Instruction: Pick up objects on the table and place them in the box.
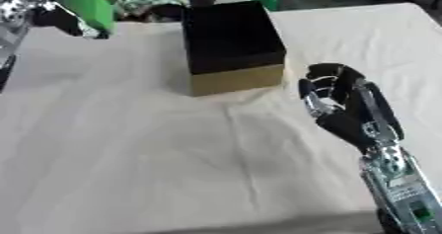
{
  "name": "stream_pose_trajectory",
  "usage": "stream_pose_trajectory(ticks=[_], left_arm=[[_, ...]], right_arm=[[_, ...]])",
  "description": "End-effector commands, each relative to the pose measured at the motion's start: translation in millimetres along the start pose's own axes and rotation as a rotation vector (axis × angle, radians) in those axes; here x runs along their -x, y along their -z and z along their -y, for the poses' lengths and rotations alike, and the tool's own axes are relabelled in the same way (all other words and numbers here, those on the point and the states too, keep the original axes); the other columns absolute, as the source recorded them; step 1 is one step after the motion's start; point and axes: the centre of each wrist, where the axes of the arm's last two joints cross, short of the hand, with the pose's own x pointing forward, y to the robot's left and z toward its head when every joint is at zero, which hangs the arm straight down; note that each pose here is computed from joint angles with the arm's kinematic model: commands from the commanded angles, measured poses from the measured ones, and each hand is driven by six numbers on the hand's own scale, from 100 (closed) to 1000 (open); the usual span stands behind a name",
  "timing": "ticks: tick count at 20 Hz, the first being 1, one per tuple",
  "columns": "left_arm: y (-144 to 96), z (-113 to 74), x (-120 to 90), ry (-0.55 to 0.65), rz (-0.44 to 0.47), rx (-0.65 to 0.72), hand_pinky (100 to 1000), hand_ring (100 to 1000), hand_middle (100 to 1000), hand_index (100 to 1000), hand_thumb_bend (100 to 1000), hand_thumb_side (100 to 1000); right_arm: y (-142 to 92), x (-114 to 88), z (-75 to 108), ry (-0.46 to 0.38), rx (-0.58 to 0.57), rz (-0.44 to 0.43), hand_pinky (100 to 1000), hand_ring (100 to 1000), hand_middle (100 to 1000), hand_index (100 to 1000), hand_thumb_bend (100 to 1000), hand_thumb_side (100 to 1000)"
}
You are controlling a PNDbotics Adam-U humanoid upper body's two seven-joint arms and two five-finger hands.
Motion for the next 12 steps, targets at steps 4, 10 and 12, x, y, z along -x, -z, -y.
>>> stream_pose_trajectory(ticks=[4, 10, 12], left_arm=[[24, 9.2, -37, -0.047, 0.070, -0.122, 577, 475, 383, 509, 609, 100], [30, 41.9, -54, -0.034, 0.088, -0.122, 590, 511, 429, 547, 631, 100], [30, 51.7, -58, -0.030, 0.100, -0.118, 592, 518, 440, 556, 642, 100]], right_arm=[[10, -11, -3.9, 0.006, -0.044, 0.045, 594, 624, 633, 730, 242, 341], [15, -15, -7.9, 0.013, -0.067, 0.062, 594, 623, 630, 729, 239, 349], [16, -16, -9.0, 0.016, -0.071, 0.067, 594, 623, 630, 729, 239, 350]])
